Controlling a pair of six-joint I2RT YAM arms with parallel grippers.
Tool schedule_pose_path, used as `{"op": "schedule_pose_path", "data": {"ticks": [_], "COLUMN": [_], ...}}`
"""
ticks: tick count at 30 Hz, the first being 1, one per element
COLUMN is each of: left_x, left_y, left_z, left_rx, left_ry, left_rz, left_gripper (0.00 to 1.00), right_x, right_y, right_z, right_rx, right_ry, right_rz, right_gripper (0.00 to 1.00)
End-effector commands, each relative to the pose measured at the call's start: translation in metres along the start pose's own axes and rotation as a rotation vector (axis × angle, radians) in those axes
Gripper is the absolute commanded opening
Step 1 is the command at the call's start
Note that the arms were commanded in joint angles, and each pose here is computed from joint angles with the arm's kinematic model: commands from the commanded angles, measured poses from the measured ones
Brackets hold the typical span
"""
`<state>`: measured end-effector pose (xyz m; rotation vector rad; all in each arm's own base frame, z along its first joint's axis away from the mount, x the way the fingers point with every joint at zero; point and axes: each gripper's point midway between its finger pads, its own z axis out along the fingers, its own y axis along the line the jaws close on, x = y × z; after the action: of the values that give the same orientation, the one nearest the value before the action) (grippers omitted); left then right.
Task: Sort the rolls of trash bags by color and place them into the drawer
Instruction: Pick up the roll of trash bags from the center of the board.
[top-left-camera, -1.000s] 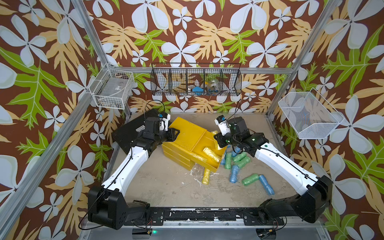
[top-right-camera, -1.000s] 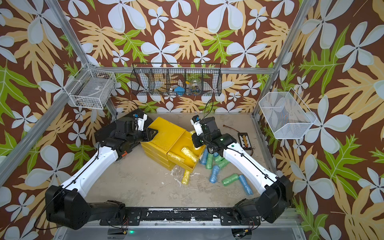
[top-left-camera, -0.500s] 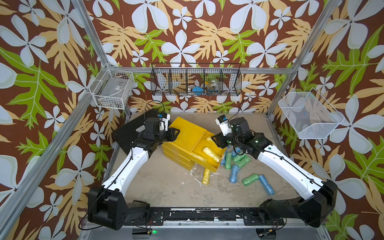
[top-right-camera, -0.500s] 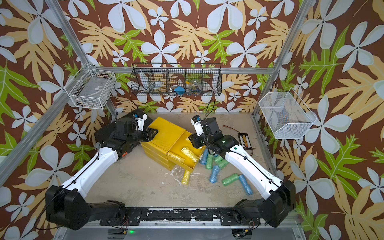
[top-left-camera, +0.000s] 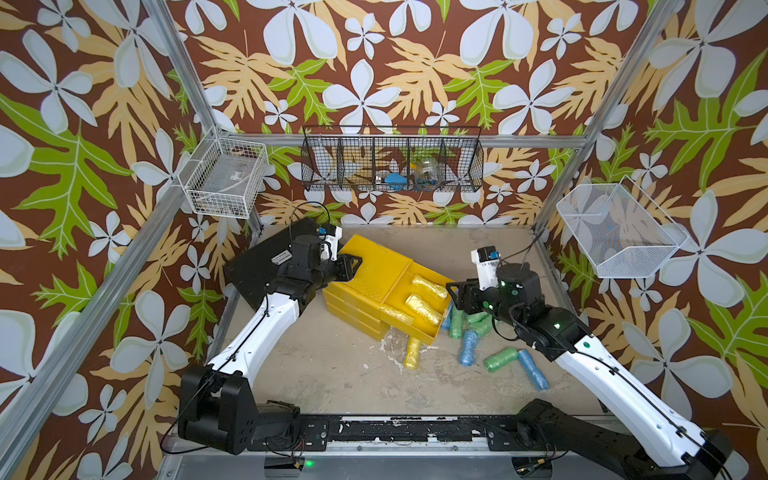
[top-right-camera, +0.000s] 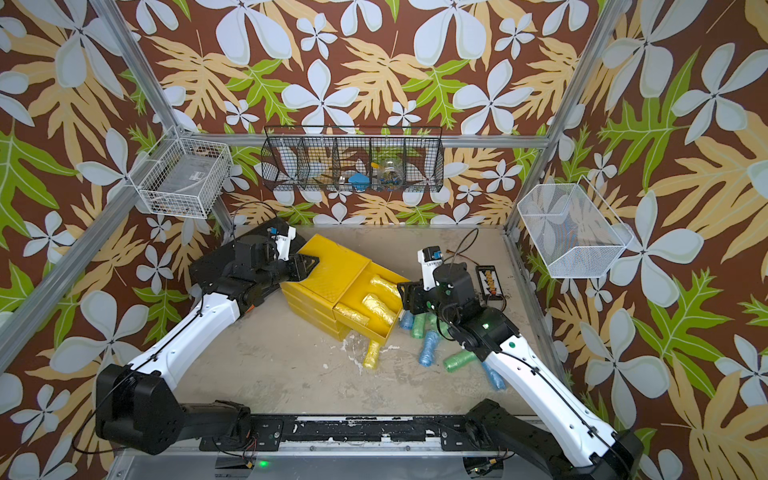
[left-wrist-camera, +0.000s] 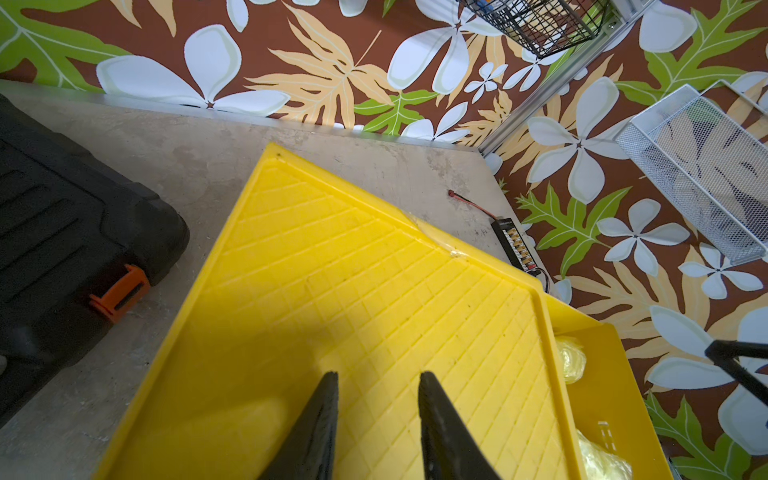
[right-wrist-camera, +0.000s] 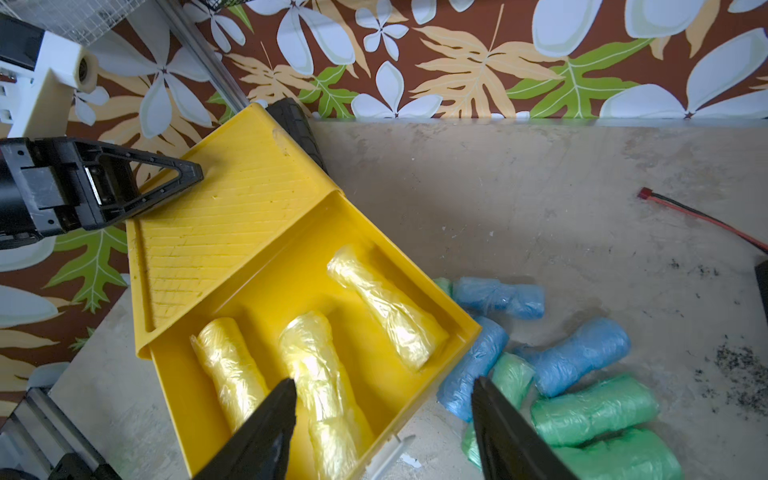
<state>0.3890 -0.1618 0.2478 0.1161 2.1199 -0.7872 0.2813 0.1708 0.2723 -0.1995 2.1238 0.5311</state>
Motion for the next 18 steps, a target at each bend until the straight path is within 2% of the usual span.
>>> {"op": "schedule_pose_path", "data": {"ticks": [1,12,18], "left_x": [0.024,0.022,0.021], "left_y": [0.01,0.009,0.011], "left_z": [0.0,-0.003,-0.002], "left_rx": [-0.035,-0.043,-0.058], "left_ry": [0.087,0.094,0.103], "left_rz": [-0.036,-0.014,-0.007], "left_gripper": [0.36,0.36,0.36], "right_x": [0.023,0.139,0.171], "right_y": [-0.005,-0.007,-0.002], "right_z": [-0.004,0.03,0.049], "right_rx": [-0.022,-0.196,-0.259], "right_ry": [0.014,0.158,0.235], "right_rz": [0.124,0.449,0.53], "right_gripper": [0.68,0.68,0.69]}}
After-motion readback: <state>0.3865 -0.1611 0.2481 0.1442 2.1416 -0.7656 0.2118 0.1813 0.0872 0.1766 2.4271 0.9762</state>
